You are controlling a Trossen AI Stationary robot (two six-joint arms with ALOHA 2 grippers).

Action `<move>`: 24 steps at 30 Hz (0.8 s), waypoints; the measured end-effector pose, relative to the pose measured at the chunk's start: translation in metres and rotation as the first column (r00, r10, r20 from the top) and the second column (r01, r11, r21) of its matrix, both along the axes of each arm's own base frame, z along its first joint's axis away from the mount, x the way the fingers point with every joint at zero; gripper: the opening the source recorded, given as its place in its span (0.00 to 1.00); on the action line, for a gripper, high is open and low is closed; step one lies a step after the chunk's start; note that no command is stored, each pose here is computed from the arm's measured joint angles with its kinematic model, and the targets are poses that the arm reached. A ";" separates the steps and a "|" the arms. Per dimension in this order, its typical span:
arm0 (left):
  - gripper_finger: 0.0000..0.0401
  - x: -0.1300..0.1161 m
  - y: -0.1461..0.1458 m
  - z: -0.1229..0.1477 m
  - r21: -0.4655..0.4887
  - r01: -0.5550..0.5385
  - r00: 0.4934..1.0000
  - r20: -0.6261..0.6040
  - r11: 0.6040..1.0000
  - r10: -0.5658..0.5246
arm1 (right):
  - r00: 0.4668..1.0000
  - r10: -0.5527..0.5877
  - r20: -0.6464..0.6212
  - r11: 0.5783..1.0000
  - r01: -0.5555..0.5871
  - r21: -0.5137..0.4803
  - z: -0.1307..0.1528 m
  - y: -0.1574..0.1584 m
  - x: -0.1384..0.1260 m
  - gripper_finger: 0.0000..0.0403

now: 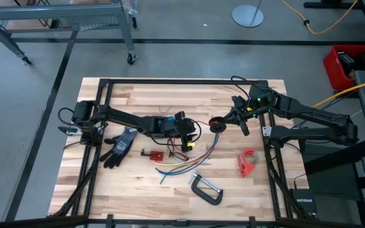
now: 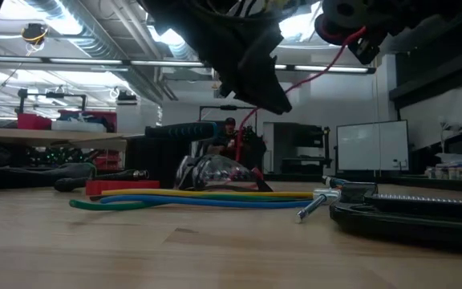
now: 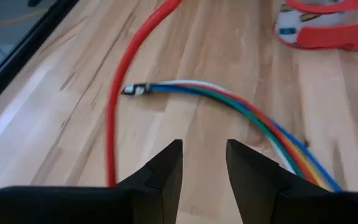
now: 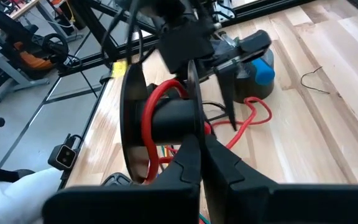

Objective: Coil cords
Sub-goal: Coil the red wire onto the black spool

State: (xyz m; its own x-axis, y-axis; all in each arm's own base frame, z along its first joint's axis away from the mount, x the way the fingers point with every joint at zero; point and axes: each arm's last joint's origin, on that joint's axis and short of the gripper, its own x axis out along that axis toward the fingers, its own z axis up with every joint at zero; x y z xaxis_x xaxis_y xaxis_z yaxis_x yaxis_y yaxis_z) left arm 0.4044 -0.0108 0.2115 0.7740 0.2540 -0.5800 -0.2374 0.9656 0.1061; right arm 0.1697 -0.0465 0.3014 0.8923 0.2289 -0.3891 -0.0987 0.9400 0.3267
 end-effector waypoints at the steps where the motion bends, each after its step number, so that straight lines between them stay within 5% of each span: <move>1: 0.29 0.000 -0.002 0.001 0.008 0.011 1.000 0.006 1.000 -0.011 | 1.000 0.000 0.000 1.000 0.000 0.000 0.000 0.000 0.000 0.00; 5: 0.28 0.003 -0.009 0.004 0.033 0.031 0.998 0.048 0.999 -0.033 | 1.000 0.001 -0.005 1.000 -0.001 0.001 0.000 0.000 0.000 0.00; 14: 0.21 0.002 -0.012 0.009 0.231 -0.118 0.992 0.077 0.966 0.102 | 1.000 0.002 -0.022 1.000 -0.002 0.006 -0.002 0.000 -0.001 0.00; 24: 0.22 0.003 0.003 0.009 0.291 -0.120 0.993 0.048 0.949 0.111 | 1.000 0.026 -0.017 1.000 -0.026 0.017 -0.002 0.001 -0.001 0.00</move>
State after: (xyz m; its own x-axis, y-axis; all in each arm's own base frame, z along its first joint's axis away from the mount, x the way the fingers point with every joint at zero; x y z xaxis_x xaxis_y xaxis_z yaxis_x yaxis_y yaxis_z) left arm 0.4071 -0.0079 0.2208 0.7457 0.4975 -0.4432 -0.3529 0.8591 0.3705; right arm 0.1686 -0.0454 0.2996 0.8793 0.2588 -0.3998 -0.1175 0.9314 0.3444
